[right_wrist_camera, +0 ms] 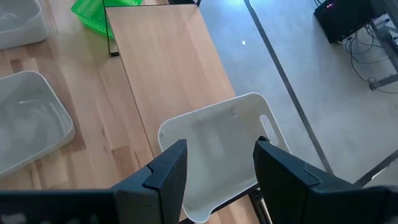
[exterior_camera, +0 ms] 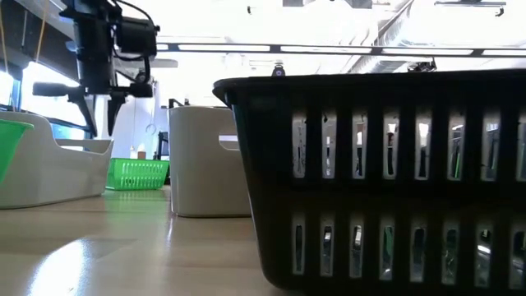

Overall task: Stack baskets on shelf by color
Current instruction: Put the top green bin on the shelf

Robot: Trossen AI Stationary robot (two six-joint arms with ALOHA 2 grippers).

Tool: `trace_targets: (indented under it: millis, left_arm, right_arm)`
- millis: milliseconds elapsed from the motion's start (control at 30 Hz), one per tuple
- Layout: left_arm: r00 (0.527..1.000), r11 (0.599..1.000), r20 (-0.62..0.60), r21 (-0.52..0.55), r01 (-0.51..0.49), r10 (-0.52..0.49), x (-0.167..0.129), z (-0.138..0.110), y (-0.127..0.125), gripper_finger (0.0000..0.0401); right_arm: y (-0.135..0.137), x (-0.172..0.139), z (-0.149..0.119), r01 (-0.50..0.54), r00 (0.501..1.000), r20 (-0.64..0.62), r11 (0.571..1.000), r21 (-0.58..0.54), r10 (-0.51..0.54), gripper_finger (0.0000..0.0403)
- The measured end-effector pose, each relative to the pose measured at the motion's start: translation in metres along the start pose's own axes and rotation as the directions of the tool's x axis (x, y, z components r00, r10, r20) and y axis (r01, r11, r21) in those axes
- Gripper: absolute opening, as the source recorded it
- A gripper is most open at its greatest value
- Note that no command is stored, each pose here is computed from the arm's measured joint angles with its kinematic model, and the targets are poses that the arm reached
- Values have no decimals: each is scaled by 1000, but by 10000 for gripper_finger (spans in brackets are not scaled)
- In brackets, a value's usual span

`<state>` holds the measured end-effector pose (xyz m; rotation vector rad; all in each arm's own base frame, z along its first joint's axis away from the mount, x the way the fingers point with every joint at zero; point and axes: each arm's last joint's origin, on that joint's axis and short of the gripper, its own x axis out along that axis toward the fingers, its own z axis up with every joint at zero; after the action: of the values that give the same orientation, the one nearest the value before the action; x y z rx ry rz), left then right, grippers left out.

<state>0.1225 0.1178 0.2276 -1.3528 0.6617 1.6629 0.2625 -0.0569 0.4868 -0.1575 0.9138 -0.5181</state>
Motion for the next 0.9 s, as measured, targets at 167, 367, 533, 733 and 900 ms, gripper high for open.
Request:
trace_targets:
  millis: [167,367,533,733,900]
  left_arm:
    - [999,997,-14,-66,-49,48,9,3,-3,102]
    - [996,981,-29,-172,-85,81,19,6,-9,102]
    - [992,977,-53,-175,-124,117,29,7,-14,102]
    - [984,963,-78,-210,-171,158,38,6,-18,102]
    - [976,954,-86,-207,-215,201,47,5,-21,102]
  right_arm:
    - [0,0,0,0,1000,0,1000,0,0,169]
    - [0,0,0,0,1000,0,1000,0,0,169]
    - [0,0,1,1,1000,5,1000,2,-1,170]
    - [0,0,1,1,1000,7,1000,3,-1,169]
    - [0,0,1,0,1000,7,1000,3,-1,169]
